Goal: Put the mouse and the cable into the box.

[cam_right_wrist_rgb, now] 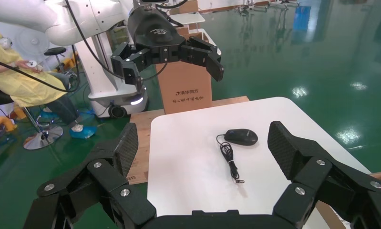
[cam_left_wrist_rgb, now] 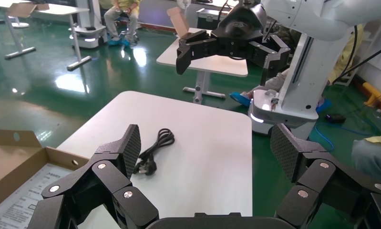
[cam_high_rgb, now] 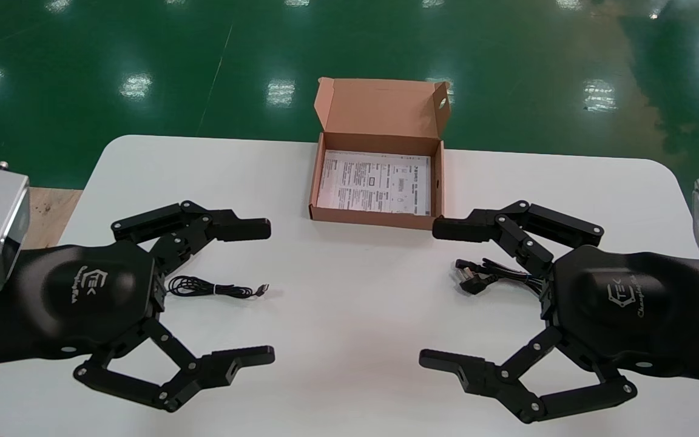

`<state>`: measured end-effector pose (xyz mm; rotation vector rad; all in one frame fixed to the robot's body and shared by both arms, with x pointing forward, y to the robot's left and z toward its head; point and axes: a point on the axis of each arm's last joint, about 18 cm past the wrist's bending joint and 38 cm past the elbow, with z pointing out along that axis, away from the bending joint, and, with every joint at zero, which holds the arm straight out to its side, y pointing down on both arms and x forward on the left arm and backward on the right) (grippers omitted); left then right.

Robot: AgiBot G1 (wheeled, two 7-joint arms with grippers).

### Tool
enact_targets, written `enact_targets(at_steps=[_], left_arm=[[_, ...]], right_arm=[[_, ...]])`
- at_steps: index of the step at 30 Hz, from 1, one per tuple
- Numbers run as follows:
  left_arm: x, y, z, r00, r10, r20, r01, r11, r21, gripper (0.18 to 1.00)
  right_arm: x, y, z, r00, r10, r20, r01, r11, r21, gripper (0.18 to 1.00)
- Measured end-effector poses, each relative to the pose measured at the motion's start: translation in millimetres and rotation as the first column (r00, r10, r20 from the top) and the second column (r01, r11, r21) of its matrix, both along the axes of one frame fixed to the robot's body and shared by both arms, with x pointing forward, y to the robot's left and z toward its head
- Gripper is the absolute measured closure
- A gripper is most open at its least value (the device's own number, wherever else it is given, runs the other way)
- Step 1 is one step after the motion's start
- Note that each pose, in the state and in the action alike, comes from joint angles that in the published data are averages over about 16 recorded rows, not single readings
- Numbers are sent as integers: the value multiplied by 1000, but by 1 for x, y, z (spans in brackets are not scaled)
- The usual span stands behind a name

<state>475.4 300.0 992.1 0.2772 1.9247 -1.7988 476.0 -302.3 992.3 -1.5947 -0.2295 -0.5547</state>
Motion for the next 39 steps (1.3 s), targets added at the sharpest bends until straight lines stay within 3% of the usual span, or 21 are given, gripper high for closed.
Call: enact_targets(at_steps=[31, 39], left_arm=[[0, 0, 0, 1000, 0, -1, 0, 1000, 3, 184], [6, -2, -7, 1000, 20, -11, -19, 994, 111, 184]], right_arm=[[0, 0, 0, 1000, 0, 0, 0, 1000, 0, 179], [7, -6, -4, 998, -35, 55, 39, 997, -64, 179]])
